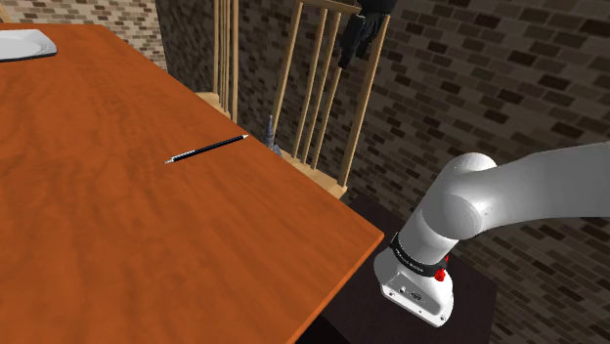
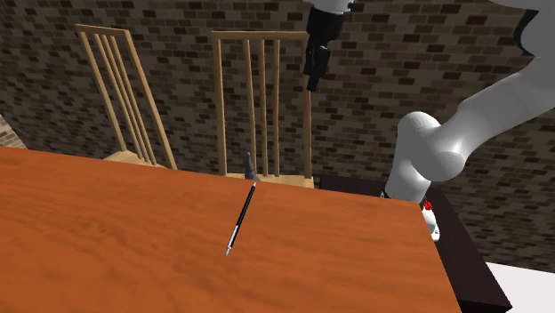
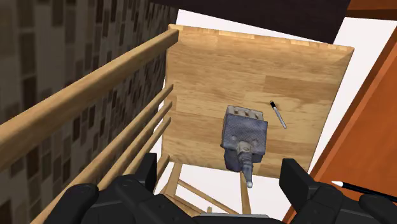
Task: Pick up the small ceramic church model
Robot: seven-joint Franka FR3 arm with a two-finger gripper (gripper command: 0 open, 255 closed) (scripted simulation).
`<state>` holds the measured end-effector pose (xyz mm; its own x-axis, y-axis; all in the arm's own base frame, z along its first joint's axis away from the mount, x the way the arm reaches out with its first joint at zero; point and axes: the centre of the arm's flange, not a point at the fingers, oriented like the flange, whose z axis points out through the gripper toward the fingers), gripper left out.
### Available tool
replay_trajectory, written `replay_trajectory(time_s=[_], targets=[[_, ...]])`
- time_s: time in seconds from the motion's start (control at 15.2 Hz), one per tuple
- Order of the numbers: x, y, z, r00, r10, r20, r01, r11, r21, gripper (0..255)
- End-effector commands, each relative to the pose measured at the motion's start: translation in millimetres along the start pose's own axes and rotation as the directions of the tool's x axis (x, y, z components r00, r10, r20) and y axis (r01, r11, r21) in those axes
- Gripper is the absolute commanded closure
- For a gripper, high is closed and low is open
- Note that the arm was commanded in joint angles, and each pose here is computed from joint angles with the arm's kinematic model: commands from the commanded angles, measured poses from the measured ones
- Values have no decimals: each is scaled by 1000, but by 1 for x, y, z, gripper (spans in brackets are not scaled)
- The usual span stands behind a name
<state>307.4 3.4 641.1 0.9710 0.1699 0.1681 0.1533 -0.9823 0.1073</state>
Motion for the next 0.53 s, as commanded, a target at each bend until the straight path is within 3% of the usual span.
replay_trajectory(time_s=[0.0, 0.2, 0.46], targets=[[0, 0, 0, 1000, 0, 0, 0, 1000, 0, 0], [35, -16, 26, 989, 122, 80, -124, 992, 14, 0], [80, -31, 66, 942, 278, 188, -286, 958, 16, 0]])
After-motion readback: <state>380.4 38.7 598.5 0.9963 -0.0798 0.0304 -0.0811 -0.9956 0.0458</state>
